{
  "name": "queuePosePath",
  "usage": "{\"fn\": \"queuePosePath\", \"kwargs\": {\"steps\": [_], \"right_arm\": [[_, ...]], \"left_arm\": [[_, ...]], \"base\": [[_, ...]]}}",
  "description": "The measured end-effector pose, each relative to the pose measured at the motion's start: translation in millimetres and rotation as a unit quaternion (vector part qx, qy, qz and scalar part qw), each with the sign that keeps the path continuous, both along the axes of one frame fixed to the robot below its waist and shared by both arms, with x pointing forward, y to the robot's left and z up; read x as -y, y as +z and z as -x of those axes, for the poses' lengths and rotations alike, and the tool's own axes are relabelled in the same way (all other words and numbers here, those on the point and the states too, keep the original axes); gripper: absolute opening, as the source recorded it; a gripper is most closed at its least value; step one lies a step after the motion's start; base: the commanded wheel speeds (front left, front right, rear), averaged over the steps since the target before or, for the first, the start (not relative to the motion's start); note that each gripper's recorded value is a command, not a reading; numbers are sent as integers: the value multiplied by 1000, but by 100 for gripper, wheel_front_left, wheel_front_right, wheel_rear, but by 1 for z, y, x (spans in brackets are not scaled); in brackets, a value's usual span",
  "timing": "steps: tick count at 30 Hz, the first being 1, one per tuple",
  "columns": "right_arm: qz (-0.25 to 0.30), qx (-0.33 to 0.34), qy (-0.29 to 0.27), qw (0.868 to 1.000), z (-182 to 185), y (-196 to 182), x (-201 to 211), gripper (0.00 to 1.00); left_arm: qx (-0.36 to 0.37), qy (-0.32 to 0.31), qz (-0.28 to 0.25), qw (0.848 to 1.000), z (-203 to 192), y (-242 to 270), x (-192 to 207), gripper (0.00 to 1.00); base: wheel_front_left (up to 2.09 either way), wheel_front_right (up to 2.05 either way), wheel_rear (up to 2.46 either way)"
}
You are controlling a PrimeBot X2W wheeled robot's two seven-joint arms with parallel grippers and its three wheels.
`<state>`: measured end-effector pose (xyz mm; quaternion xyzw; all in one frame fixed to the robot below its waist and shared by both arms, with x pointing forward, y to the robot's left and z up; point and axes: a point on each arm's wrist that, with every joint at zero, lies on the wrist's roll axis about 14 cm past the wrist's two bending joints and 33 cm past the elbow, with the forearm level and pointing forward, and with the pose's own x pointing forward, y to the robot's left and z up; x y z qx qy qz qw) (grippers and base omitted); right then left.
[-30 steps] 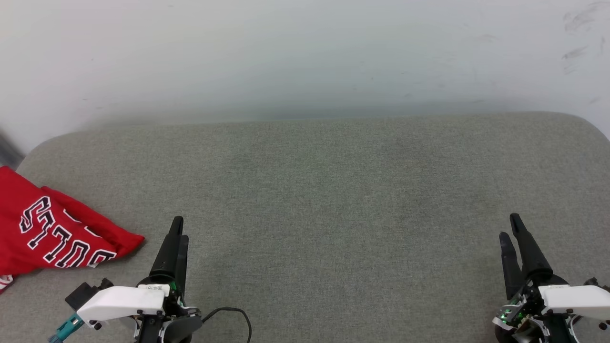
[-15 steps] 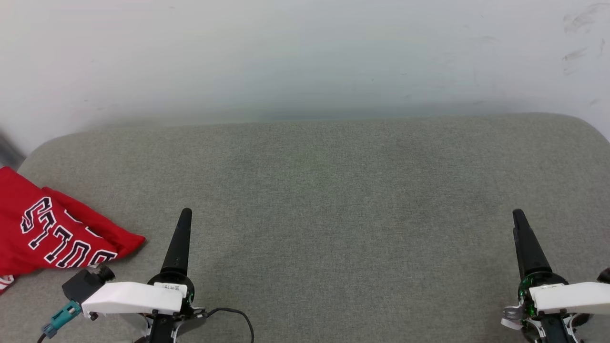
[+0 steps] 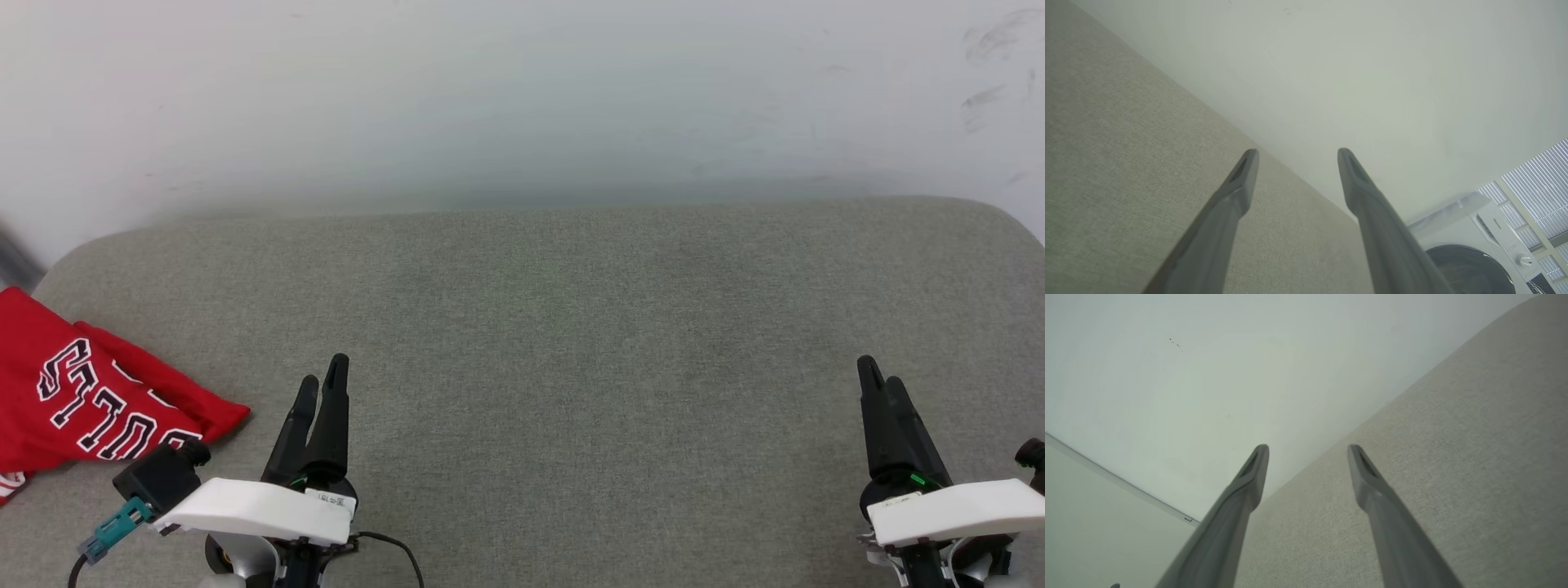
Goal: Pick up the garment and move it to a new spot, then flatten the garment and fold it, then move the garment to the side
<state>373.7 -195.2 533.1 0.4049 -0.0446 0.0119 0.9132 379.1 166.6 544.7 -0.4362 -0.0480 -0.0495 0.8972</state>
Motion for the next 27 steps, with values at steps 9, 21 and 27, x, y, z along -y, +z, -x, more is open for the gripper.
{"fn": "queuePosePath", "kwargs": {"steps": [9,21,27], "right_arm": [[74,7,1,997,1,7,-1,100],[191,6,15,982,1,12,-6,100],[232,3,17,973,2,12,-6,100]], "left_arm": [[12,0,-104,995,2,1,1,100],[18,8,-205,979,6,-3,0,100],[22,12,-248,968,7,-4,0,100]], "base": [[0,0,0],[0,0,0],[0,0,0]]}}
